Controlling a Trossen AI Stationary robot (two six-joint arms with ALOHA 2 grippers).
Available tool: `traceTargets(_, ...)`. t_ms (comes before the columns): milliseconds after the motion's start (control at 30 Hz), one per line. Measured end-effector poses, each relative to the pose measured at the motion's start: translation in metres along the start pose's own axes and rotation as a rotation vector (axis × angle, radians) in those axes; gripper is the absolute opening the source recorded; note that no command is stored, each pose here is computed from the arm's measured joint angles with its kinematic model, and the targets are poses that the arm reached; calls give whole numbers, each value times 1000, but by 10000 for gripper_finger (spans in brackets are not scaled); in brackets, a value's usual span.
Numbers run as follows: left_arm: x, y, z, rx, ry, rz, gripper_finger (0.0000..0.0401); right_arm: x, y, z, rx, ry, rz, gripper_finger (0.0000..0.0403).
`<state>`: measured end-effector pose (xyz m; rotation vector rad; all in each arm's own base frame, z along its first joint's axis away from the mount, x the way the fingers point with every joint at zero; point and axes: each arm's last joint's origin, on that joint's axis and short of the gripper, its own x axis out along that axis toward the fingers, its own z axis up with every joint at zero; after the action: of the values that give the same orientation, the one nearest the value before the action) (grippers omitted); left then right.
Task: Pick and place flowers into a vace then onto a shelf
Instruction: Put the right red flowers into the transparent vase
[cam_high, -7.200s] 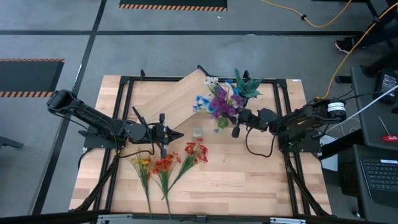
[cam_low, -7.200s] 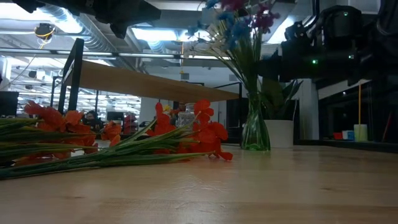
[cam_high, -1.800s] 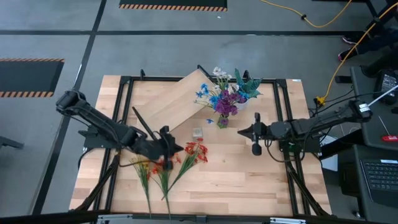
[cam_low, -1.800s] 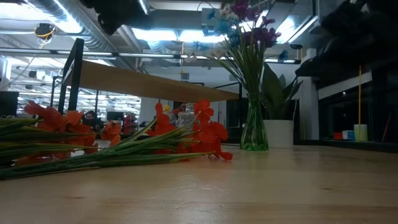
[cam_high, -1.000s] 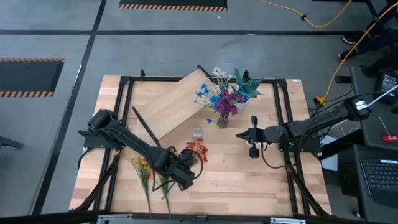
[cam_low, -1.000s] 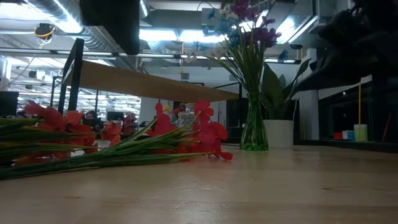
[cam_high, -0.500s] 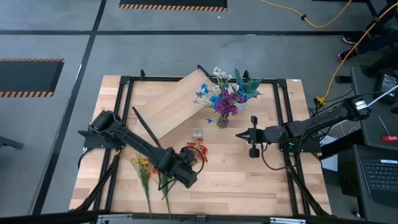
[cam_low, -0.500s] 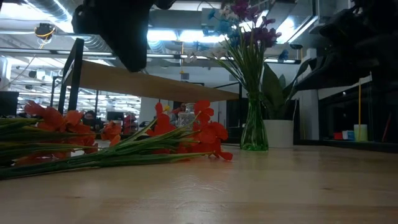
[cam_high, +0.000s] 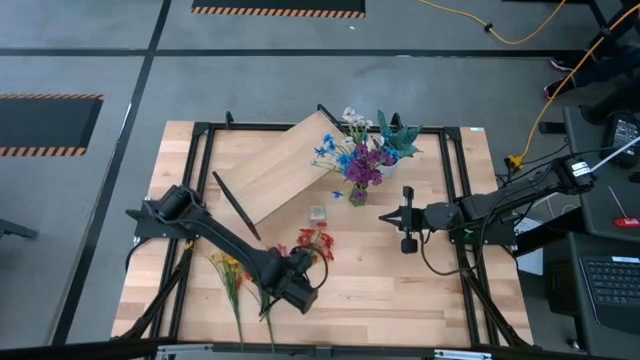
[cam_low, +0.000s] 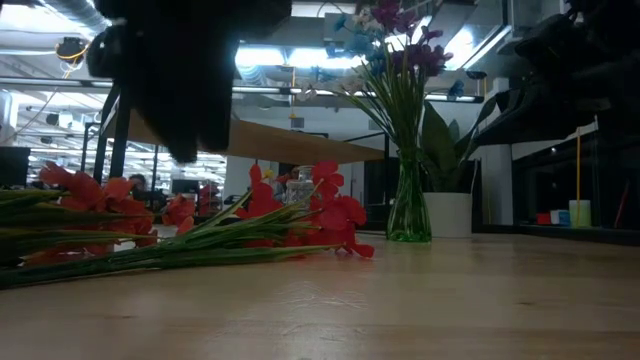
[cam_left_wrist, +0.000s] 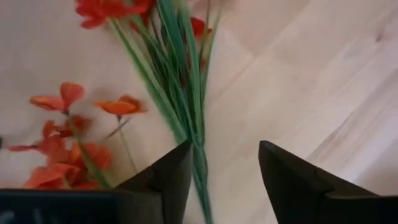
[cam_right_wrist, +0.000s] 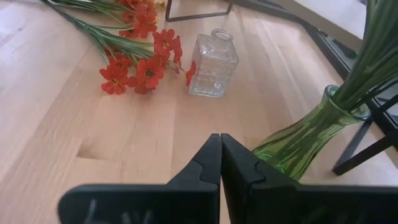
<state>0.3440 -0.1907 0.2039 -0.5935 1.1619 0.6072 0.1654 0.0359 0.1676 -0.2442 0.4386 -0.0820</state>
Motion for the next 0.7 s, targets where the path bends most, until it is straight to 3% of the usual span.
traceTargets(300,34,-5,-12,-5,139,55,177,0,0,0,13,0,2,7)
traceTargets(700,54,0,-2,-48,144,112,176,0,0,0,19,-5,2,7)
